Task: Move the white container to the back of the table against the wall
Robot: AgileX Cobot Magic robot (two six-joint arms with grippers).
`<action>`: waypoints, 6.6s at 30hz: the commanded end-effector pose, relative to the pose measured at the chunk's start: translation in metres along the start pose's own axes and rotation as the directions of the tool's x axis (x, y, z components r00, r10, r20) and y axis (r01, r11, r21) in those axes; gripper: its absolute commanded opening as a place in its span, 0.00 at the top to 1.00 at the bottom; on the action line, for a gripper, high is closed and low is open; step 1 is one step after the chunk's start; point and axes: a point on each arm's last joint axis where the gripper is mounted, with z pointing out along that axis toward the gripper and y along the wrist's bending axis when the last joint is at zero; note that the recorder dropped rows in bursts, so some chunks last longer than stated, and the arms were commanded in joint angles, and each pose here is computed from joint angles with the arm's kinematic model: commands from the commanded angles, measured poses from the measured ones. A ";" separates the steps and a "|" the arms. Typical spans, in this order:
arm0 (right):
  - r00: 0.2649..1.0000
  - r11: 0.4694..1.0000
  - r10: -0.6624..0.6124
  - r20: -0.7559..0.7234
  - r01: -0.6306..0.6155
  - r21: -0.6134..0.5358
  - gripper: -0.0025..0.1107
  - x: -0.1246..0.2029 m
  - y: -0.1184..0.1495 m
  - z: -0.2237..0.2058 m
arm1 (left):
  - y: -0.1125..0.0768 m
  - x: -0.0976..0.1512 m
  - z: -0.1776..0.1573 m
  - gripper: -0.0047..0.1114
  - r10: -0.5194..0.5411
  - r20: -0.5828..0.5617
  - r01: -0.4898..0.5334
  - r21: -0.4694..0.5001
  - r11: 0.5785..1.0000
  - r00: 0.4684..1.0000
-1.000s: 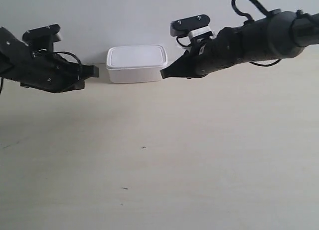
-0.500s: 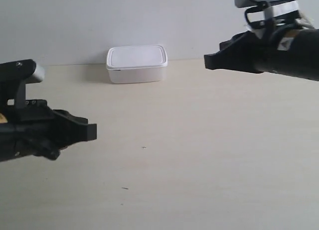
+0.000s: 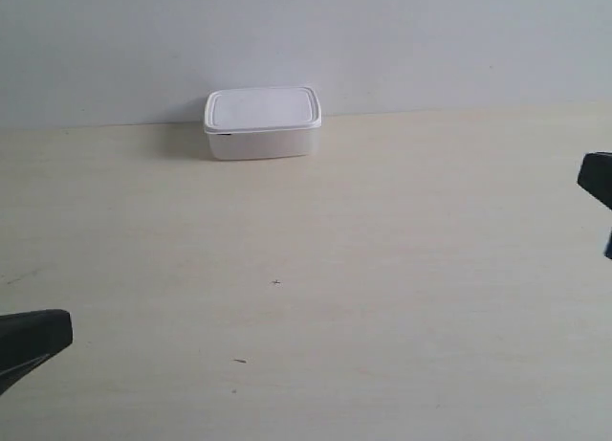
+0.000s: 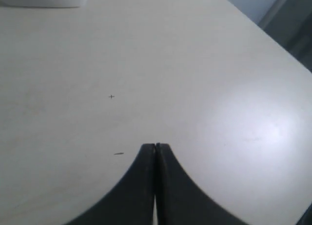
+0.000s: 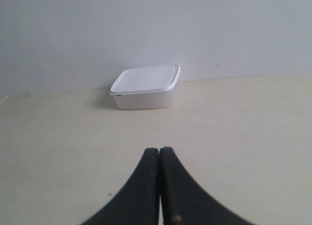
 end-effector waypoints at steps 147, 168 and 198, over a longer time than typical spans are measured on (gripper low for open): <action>0.994 0.999 0.035 -0.102 -0.033 0.028 0.98 0.097 -0.021 -0.046 | 0.062 0.054 -0.056 0.96 0.087 0.307 0.139 -0.643 0.753 0.948; 0.995 0.939 -0.092 0.031 0.076 0.336 0.98 0.095 -0.040 -0.053 | 0.062 0.054 -0.056 0.96 0.087 0.307 0.139 -0.643 0.753 0.948; 0.994 0.928 -0.102 0.038 0.081 0.363 0.98 0.094 -0.042 -0.054 | 0.062 0.054 -0.056 0.96 0.087 0.307 0.139 -0.643 0.753 0.948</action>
